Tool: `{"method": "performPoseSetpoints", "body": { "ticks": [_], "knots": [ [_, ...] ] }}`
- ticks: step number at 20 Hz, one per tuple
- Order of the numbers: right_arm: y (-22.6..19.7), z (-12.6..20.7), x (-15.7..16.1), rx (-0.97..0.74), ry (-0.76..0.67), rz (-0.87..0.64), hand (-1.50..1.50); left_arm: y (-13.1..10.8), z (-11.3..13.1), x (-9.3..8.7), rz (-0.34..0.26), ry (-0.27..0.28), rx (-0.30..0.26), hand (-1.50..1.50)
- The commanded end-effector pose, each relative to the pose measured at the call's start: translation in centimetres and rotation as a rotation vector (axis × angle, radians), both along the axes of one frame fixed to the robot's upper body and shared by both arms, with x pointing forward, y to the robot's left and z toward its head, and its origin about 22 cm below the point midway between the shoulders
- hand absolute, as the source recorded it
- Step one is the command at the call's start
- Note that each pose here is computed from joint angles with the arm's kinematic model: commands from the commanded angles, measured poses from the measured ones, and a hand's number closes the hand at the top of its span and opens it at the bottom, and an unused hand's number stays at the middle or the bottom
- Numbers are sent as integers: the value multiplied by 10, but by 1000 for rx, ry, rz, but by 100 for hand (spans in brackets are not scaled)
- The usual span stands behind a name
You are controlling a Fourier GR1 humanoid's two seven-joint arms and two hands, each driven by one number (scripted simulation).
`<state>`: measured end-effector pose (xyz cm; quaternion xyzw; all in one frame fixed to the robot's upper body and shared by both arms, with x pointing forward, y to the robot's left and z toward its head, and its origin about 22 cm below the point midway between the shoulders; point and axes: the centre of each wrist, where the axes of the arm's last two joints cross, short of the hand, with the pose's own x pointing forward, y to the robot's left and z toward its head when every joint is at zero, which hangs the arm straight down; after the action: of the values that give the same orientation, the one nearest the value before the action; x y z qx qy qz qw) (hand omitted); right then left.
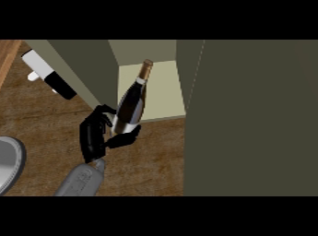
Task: Pick up the wine, place it into the cabinet and close the cabinet
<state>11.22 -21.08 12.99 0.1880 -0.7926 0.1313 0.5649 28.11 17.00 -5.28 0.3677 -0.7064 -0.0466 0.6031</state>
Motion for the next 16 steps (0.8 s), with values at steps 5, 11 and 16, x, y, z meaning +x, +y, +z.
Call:
{"method": "performPoseSetpoints", "body": {
  "ticks": [5, 11, 16],
  "knots": [
    [0, 5, 0, 40, -17, 41, -150, -53, 37, 54, -162, 25, 49, 150],
    [-5, -1, -1, 36, -8, 23, -150, -66, 39, 59, -119, 68, 38, 150],
    [-8, 0, -1, 33, 0, 18, -150, -82, 58, 94, -90, 158, 107, 150]
  ]
}}
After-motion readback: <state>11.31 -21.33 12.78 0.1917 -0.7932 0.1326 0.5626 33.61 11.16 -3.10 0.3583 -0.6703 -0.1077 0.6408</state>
